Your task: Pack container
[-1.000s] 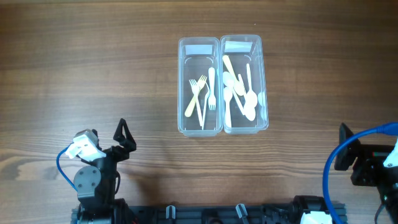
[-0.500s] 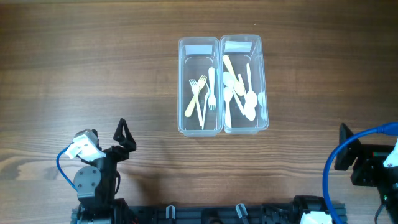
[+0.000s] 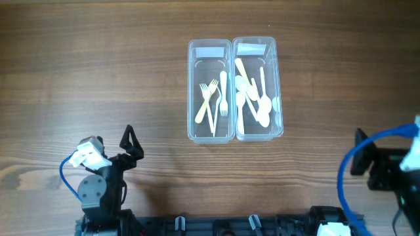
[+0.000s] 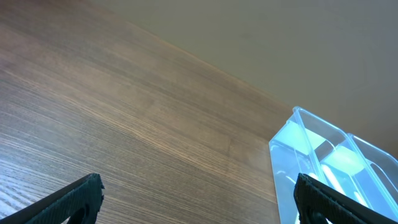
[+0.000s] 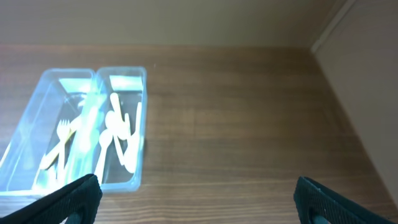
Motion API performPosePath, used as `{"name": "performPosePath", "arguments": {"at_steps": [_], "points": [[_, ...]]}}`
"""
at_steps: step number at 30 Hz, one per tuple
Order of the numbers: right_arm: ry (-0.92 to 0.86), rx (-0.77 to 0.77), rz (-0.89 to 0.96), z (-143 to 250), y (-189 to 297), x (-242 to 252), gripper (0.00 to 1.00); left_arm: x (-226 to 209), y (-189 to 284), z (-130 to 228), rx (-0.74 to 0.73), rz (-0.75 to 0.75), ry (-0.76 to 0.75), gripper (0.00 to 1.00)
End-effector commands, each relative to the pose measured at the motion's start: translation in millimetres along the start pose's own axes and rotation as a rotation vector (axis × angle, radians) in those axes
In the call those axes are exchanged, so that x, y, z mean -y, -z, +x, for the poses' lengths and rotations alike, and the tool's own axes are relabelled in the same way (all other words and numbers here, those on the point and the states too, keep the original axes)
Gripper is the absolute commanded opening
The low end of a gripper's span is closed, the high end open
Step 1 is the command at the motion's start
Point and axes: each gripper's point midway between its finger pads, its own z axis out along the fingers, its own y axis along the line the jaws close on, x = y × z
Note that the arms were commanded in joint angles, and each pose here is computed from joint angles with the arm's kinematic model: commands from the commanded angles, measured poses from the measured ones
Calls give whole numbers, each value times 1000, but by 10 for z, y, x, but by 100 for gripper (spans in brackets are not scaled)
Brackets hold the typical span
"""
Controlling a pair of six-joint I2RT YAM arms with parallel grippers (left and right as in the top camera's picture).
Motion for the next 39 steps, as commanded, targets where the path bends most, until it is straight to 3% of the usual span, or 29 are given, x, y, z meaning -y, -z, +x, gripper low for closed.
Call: {"name": "performPosePath", "arguments": {"at_steps": [1,5,8,23,39], "points": [[-17,-75,-111,-118,-619,-208,100,-9,-5,5,9,-1,8,100],[-14,63,-248,-359,-1132,-465,100,-9,-5,6,9,-1,8,100],[-7,132,-285,-297,-1316,-547,100,-9,-5,6,9,-1,8,100],[3,231,-331,1193,-1726,-757,100,-9,-5,6,9,-1,9,100],[-33,357,-330,1621,-1738,-786,100,-9,-5,5,9,-1,8,100]]}}
